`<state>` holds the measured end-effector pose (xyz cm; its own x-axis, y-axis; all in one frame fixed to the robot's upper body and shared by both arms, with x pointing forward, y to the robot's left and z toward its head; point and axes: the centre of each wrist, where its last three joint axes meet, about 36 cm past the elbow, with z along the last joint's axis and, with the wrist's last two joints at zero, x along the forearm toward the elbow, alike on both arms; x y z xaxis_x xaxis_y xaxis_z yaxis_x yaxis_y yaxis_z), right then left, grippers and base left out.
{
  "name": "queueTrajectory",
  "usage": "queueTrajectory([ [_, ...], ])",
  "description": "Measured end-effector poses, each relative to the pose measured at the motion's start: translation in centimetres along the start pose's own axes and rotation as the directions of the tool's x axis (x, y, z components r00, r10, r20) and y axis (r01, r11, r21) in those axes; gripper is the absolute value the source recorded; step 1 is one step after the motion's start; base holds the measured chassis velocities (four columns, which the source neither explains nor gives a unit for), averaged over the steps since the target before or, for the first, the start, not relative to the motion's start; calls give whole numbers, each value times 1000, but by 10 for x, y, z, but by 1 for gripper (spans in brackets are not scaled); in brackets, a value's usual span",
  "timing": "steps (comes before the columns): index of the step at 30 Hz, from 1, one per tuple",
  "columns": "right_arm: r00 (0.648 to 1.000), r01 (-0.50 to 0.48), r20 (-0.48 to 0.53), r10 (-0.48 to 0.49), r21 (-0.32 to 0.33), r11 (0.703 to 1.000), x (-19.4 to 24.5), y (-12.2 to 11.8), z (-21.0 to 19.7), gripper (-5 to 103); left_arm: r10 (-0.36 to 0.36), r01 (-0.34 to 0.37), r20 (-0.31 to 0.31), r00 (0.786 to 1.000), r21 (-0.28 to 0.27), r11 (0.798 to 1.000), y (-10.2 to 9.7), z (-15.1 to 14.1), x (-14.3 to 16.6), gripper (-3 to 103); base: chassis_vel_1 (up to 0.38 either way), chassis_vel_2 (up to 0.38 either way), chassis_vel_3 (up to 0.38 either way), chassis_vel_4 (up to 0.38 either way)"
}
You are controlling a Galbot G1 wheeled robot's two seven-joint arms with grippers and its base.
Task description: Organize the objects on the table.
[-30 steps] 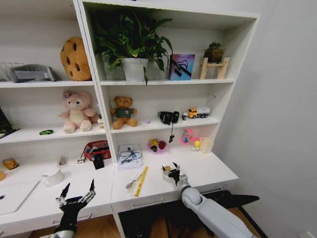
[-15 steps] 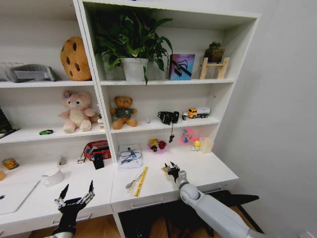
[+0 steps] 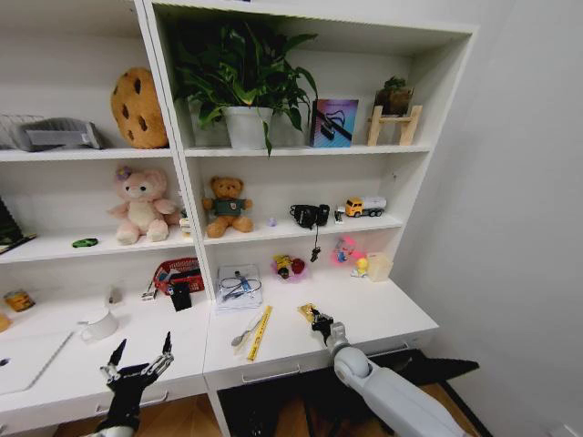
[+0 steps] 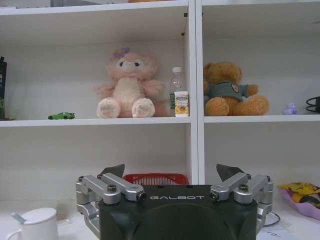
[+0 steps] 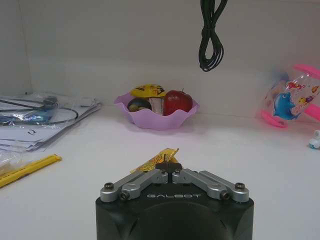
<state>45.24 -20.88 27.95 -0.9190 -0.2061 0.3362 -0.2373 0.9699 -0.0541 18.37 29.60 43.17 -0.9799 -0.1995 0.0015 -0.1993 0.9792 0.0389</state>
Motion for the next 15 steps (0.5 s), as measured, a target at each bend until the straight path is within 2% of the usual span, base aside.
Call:
queueTrajectory([
  [10,998,13,66,-11,-38,999,9,4,-37,0,0,0,0,1000,1,1000,-1,0,0,100,0,0,0,0],
  [15,990,47,134,-39,-59,997,14,4,-86,0,7,-7,3,1000,3,1000,-4,0,-1,100,0,0,0,0],
])
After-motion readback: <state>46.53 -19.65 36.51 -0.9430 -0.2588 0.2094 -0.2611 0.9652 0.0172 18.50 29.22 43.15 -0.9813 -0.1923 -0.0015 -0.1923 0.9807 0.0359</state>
